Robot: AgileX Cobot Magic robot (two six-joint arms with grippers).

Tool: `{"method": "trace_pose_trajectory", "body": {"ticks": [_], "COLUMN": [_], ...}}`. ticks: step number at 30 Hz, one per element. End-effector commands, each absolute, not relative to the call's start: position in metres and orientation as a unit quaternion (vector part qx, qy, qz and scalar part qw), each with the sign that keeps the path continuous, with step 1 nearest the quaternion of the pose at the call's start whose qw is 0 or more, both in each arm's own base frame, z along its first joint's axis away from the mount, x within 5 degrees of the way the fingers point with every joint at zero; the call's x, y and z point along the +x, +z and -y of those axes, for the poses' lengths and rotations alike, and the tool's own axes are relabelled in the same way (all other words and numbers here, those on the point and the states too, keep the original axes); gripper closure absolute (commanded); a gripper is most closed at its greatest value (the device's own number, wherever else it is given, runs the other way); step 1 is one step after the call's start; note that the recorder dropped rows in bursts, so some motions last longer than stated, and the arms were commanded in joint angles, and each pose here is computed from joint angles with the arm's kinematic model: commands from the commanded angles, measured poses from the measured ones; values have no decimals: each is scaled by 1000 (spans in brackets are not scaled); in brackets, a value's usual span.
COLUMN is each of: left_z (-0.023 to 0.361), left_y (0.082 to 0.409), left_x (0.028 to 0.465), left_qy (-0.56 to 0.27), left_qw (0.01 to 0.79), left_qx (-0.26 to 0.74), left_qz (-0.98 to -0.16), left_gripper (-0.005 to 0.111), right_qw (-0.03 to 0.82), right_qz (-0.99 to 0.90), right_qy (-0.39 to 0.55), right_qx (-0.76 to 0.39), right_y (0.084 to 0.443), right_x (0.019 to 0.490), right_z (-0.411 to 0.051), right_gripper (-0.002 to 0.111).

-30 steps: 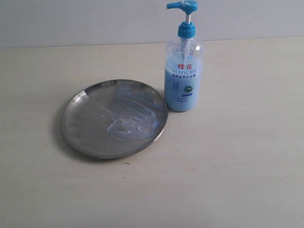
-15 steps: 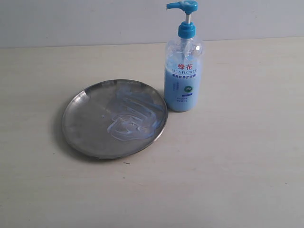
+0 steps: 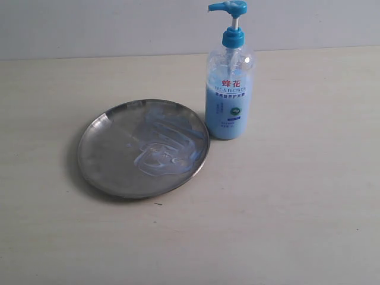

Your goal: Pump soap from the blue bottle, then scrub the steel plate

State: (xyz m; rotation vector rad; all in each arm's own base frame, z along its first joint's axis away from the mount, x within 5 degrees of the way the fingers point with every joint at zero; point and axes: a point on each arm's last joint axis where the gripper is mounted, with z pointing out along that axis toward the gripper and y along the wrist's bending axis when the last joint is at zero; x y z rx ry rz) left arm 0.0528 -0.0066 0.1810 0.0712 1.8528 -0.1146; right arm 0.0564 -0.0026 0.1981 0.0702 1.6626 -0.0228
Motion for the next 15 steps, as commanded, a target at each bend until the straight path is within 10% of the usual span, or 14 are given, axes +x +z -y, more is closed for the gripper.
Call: {"method": "trace_pose_trajectory", "body": {"ticks": [1, 15], "left_z": [6, 6], "left_y": [181, 181], "left_x": [53, 53], "left_qy": [-48, -48], "left_qw": [605, 605], "left_qx": [32, 32], "left_qz": [-794, -794], "left_gripper": [107, 107], "right_qw": [709, 785], "right_qz": [-704, -618], "right_qy": [-19, -32], "right_qx": [32, 34], "right_y": [206, 227], "right_x": [56, 54], "right_z": [4, 6], "right_gripper": [108, 108]}}
